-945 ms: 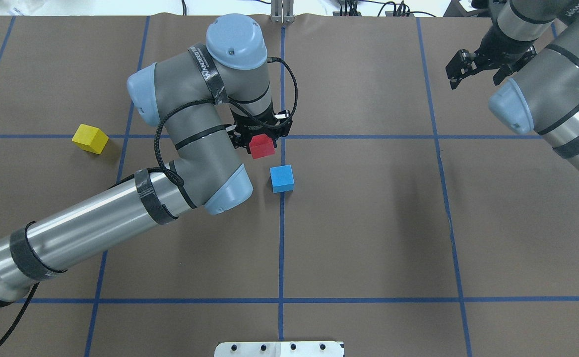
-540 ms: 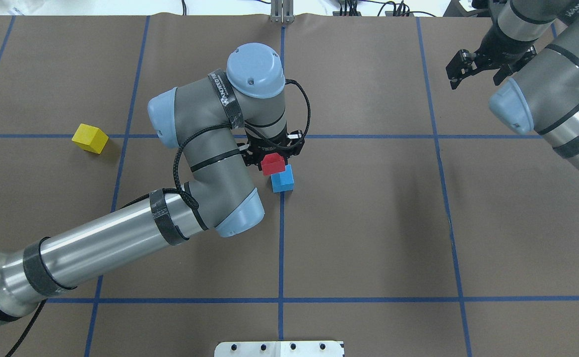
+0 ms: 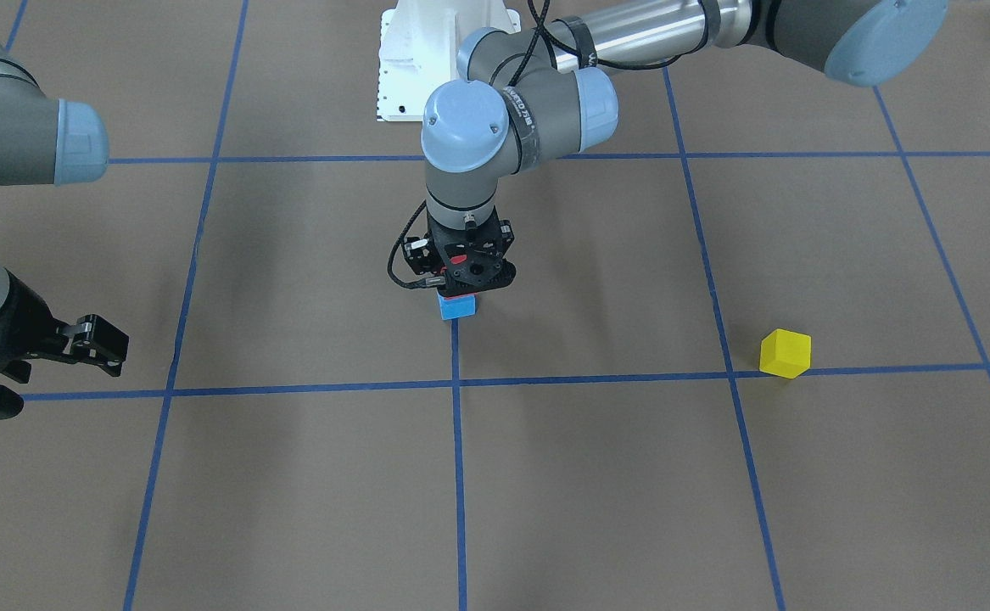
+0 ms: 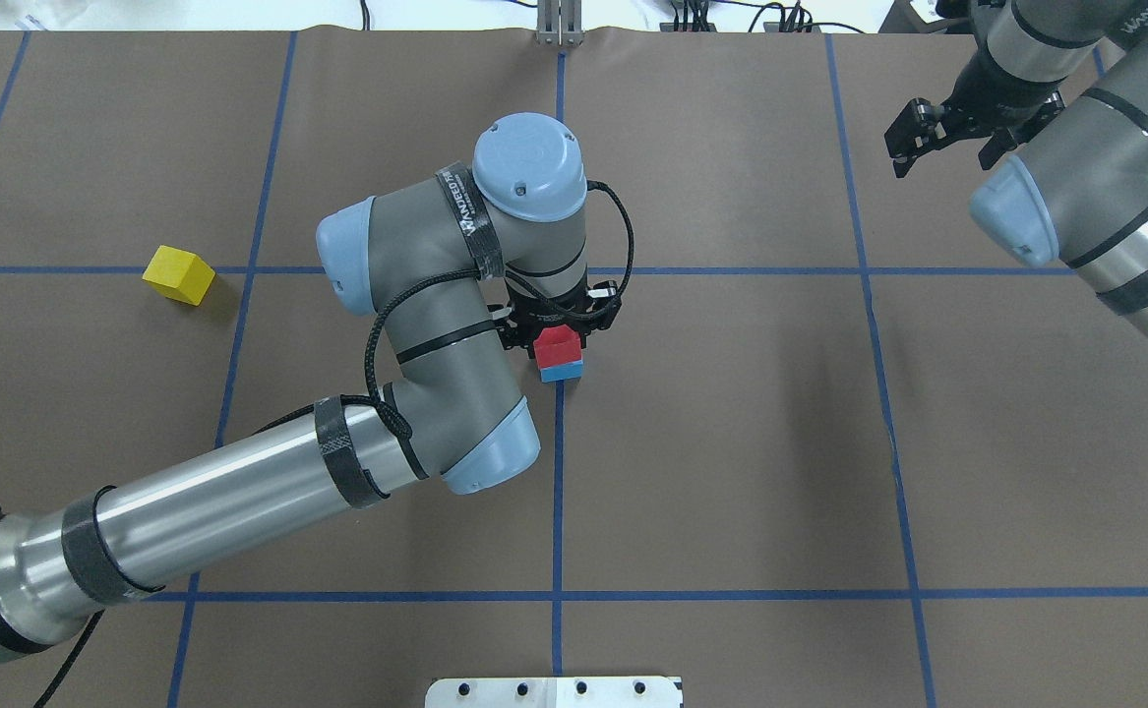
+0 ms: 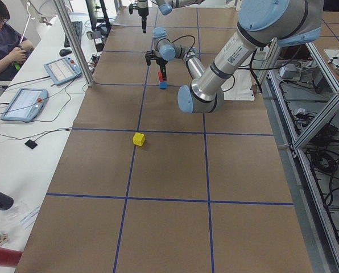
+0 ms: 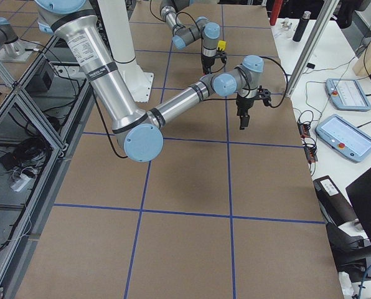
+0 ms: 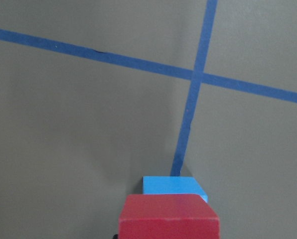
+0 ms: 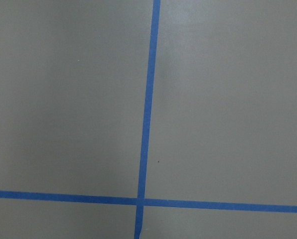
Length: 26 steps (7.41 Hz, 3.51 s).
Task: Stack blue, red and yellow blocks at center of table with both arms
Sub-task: 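Lower the red cube onto the blue cube and open the left gripper, then move the left gripper to the yellow cube and close on it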
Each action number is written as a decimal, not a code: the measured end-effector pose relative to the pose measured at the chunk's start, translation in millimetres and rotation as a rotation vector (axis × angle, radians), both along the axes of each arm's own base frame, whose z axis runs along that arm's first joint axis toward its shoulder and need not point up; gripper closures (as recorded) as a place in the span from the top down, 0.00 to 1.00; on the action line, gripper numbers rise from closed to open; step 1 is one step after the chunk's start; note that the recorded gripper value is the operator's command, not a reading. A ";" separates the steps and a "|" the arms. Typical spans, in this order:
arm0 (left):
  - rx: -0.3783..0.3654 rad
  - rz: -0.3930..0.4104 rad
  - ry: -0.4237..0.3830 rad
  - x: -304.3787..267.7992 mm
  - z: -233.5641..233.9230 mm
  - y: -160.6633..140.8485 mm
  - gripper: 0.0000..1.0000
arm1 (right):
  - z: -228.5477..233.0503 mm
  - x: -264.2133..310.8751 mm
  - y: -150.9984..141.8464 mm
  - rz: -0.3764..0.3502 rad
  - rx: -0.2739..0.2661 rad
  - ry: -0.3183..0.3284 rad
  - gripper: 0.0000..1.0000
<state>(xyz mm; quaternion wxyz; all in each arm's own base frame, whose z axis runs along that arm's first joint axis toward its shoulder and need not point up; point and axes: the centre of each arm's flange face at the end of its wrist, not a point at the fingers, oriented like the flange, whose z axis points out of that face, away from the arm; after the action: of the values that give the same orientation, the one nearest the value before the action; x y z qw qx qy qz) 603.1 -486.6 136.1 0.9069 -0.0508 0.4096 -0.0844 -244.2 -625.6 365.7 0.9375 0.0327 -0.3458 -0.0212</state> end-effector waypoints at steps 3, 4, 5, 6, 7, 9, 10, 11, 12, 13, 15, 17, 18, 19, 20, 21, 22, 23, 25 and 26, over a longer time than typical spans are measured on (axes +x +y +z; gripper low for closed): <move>0.008 -0.004 0.006 2.9 1.8 -1.2 0.78 | -0.1 0.2 -0.2 0.000 0.000 0.000 0.99; 0.012 -0.006 0.011 3.2 1.4 -1.6 0.99 | 0.3 1.0 -0.4 0.001 0.000 0.000 0.99; 0.016 -0.006 0.017 3.4 0.8 -1.7 1.00 | 0.9 1.4 -0.4 0.002 -0.001 0.001 0.99; 0.019 -0.005 0.020 3.8 0.5 -1.5 1.00 | 1.3 2.1 -0.5 0.002 -0.001 0.001 0.99; 0.021 -0.005 0.022 3.7 -0.1 -1.2 1.00 | 1.7 2.5 -0.7 0.003 -0.002 0.001 0.99; 0.028 -0.007 0.032 -0.9 -5.6 -0.7 1.00 | 2.3 3.5 -1.2 0.004 -0.003 0.002 0.99; 0.042 -0.021 0.054 -17.8 -17.8 -4.5 1.00 | 2.3 3.7 -1.2 0.005 -0.003 0.002 0.99; 0.060 -0.042 0.074 -50.0 -30.5 -12.3 1.00 | 2.1 4.6 -1.4 0.006 -0.002 0.002 0.99; 0.098 -0.040 0.068 -90.0 -30.4 -17.2 1.00 | 1.7 5.2 -1.6 0.007 -0.001 0.001 0.99; 0.176 -0.005 0.037 -142.1 -10.1 -20.5 1.00 | 0.9 5.4 -2.0 0.008 -0.001 0.001 0.99; 0.329 0.105 -0.047 -235.3 71.2 -24.3 1.00 | -0.4 5.6 -2.4 0.009 0.001 0.000 0.99; 0.454 0.211 -0.103 -291.5 162.4 -25.3 1.00 | 0.5 5.0 -2.7 0.008 0.001 0.001 0.99; 0.501 0.226 -0.097 -301.6 206.7 -23.0 1.00 | 1.9 4.6 -2.7 0.007 -0.001 0.003 0.99; 0.536 0.224 -0.082 -305.7 248.0 -21.4 1.00 | 3.6 4.7 -2.5 0.007 -0.004 0.004 1.00; 0.557 0.221 -0.071 -306.6 278.9 -21.4 1.00 | 4.6 4.2 -2.4 0.007 -0.005 0.005 0.99; 0.560 0.220 -0.071 -305.7 299.8 -22.8 1.00 | 4.9 3.9 -2.4 0.006 -0.006 0.005 0.99; 0.553 0.223 -0.077 -303.7 312.8 -24.7 1.00 | 5.1 3.7 -2.4 0.006 -0.006 0.005 0.99; 0.545 0.225 -0.082 -300.9 320.8 -27.1 1.00 | 5.2 3.6 -2.4 0.006 -0.006 0.005 0.99; 0.534 0.224 -0.092 -299.2 328.2 -33.6 1.00 | 4.6 3.0 -2.4 0.006 -0.006 0.005 0.99; 0.529 0.219 -0.098 -299.3 330.6 -41.1 1.00 | 3.7 2.8 -2.6 0.006 -0.005 0.004 0.99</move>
<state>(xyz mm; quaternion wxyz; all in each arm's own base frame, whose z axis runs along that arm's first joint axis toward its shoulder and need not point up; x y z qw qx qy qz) 303.8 -527.7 466.7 0.9111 0.1479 0.3650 0.1216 -241.4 -628.2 369.4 0.9384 0.0313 -0.3437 -0.0177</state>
